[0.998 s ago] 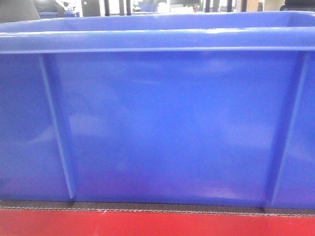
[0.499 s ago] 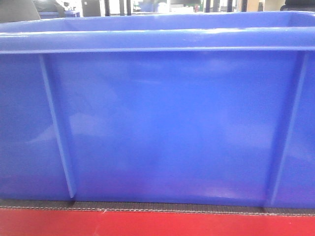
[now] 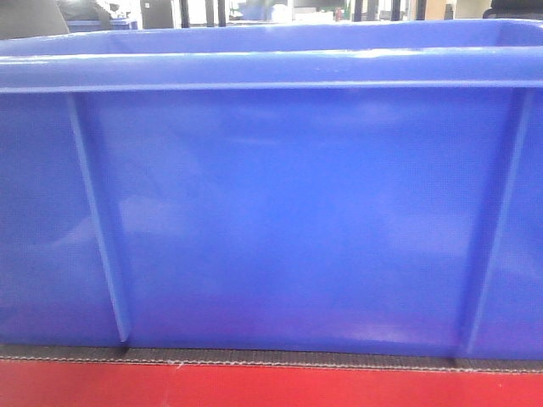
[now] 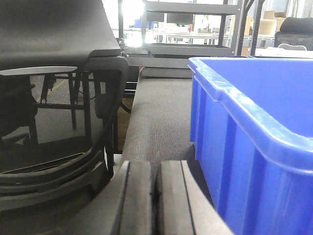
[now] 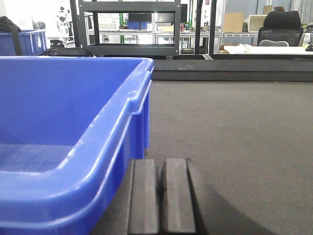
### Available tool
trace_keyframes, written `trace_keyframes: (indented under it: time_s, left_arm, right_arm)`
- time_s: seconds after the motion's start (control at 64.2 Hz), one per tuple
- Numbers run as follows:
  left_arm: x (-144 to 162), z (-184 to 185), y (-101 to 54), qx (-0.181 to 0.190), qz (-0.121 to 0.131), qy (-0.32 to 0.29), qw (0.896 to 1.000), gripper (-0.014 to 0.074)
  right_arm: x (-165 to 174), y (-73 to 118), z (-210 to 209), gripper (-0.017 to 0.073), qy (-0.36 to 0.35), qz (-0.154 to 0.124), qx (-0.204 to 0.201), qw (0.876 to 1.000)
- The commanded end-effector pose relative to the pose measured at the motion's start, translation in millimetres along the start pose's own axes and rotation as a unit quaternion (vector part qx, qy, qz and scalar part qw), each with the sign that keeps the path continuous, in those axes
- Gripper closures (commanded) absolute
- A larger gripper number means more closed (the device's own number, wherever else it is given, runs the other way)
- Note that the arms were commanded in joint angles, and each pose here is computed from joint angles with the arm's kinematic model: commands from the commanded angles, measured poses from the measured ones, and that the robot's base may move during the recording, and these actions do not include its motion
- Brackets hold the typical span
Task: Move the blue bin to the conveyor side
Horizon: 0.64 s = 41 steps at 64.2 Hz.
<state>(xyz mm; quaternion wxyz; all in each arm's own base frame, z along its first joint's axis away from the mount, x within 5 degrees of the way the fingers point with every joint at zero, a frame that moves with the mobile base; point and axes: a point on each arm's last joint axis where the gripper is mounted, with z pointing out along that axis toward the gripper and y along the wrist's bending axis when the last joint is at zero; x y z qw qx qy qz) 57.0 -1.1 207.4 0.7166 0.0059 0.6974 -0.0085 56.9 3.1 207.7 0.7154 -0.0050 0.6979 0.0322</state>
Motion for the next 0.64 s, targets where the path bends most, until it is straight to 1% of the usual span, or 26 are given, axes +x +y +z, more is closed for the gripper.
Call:
trace_keyframes:
  time_s: [0.0, 0.624]
  left_arm:
    - [-3.1, -0.6, -0.4, 0.003, 0.002, -0.015, 1.000, 0.0601]
    - [-3.1, -0.6, -0.4, 0.003, 0.002, -0.015, 1.000, 0.0601]
  right_arm:
    - [-2.2, -0.3, -0.6, 0.0648, -0.012, -0.004, 0.003, 1.000]
    - [-2.2, -0.3, -0.6, 0.0648, -0.012, -0.004, 0.003, 1.000]
